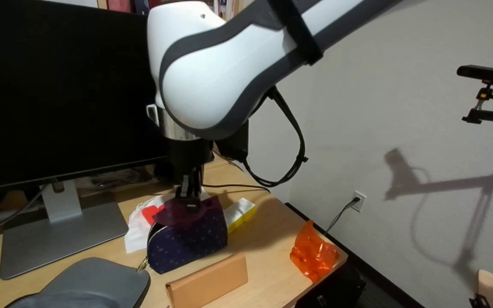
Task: Remove the cloth from the cap and put it in the pencil case
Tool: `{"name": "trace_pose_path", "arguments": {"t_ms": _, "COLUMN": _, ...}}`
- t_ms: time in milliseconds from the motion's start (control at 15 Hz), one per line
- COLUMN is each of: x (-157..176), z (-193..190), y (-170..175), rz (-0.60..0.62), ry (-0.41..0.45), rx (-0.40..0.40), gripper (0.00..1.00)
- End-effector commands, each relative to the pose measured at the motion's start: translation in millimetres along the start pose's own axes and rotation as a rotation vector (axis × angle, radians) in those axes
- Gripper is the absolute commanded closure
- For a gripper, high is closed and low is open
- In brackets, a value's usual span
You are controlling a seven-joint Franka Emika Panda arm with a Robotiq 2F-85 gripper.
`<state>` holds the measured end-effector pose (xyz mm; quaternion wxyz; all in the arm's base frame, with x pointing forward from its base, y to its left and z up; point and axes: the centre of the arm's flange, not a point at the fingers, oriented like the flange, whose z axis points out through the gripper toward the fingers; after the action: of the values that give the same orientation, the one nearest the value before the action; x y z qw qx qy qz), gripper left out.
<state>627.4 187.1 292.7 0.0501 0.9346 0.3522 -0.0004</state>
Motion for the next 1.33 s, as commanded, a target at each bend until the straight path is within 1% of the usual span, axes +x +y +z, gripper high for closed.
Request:
{"name": "trace_pose_path", "arguments": {"t_ms": 0, "x": -1.0, "z": 5.4, "y": -2.9, "rz": 0.008, "ry": -0.010, "rx": -0.049, "gripper": 0.91}}
{"name": "trace_pose_path", "arguments": {"t_ms": 133, "x": 6.0, "z": 16.5, "y": -5.1, "rz": -0.014, "ry": -0.021, "rx": -0.039, "gripper": 0.92}}
{"name": "trace_pose_path", "arguments": {"t_ms": 467, "x": 21.6, "z": 59.8, "y": -16.8, "rz": -0.042, "ry": -0.067, "rx": -0.003, "gripper": 0.91}}
{"name": "trace_pose_path", "arguments": {"t_ms": 600, "x": 20.9, "z": 63.7, "y": -21.3, "rz": -0.050, "ry": -0.073, "rx": 0.000, "gripper": 0.92}}
{"name": "trace_pose_path", "arguments": {"t_ms": 800, "x": 19.0, "z": 52.1, "y": -30.9, "rz": -0.052, "ry": -0.072, "rx": -0.024, "gripper": 0.92}}
{"name": "trace_pose_path", "arguments": {"t_ms": 1000, "x": 17.5, "z": 26.0, "y": -44.5, "rz": -0.092, "ry": -0.059, "rx": -0.031, "gripper": 0.92}}
{"name": "trace_pose_path", "arguments": {"t_ms": 1133, "x": 21.1, "z": 9.4, "y": -50.0, "rz": -0.110, "ry": -0.069, "rx": -0.025, "gripper": 0.92}}
{"name": "trace_pose_path", "arguments": {"t_ms": 1267, "x": 24.4, "z": -6.2, "y": -48.5, "rz": -0.126, "ry": -0.079, "rx": -0.006, "gripper": 0.92}}
